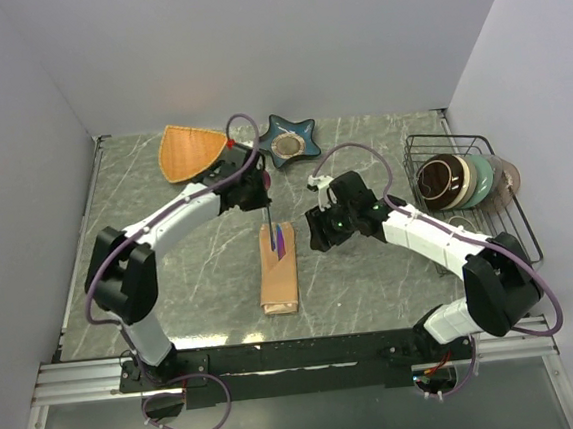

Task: Fold the napkin into a case and place the utensils inside
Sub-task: Insert the spoon into the folded napkin.

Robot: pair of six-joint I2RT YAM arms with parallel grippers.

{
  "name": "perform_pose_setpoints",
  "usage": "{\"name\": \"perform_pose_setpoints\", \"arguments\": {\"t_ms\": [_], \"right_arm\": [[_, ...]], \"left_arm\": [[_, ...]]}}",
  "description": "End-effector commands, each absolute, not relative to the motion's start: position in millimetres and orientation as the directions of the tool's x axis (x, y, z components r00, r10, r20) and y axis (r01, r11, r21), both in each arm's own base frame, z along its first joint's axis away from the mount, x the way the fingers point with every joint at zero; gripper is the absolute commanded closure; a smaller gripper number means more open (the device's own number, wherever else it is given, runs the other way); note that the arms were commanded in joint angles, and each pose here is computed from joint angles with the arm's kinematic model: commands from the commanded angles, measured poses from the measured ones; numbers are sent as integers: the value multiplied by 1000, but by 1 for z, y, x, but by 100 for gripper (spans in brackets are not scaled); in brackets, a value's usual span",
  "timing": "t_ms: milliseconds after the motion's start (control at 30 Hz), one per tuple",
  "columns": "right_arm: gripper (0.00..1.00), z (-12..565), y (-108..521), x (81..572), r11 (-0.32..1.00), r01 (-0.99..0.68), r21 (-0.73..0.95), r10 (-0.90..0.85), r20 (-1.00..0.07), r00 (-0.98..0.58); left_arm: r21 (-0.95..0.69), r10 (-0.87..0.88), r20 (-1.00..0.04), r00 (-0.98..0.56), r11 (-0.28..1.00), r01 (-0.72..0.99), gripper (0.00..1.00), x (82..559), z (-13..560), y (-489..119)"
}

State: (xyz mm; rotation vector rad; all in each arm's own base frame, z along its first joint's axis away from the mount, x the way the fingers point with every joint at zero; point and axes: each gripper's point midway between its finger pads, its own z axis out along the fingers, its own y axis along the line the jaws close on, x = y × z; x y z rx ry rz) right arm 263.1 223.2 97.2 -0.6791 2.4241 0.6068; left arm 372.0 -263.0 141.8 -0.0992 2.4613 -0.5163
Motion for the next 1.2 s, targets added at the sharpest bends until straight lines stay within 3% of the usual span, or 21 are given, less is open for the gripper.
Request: {"name": "perform_pose_setpoints", "arguments": {"t_ms": [0, 500, 1167], "right_arm": [[41, 101, 230, 269, 772, -549, 320, -268, -620, -738], [40, 102, 226, 267, 783, -533, 321, -245, -629, -738], [39, 104, 225, 271, 783, -538, 311, -246, -640, -728]], "left_arm": [[-360, -207, -587, -783, 933, 23, 99, 386, 144, -270], [-283, -160, -514, -843, 959, -9, 99, 367, 88, -275], [-240, -105, -492, -864, 970, 19, 99, 323, 72, -277]]}}
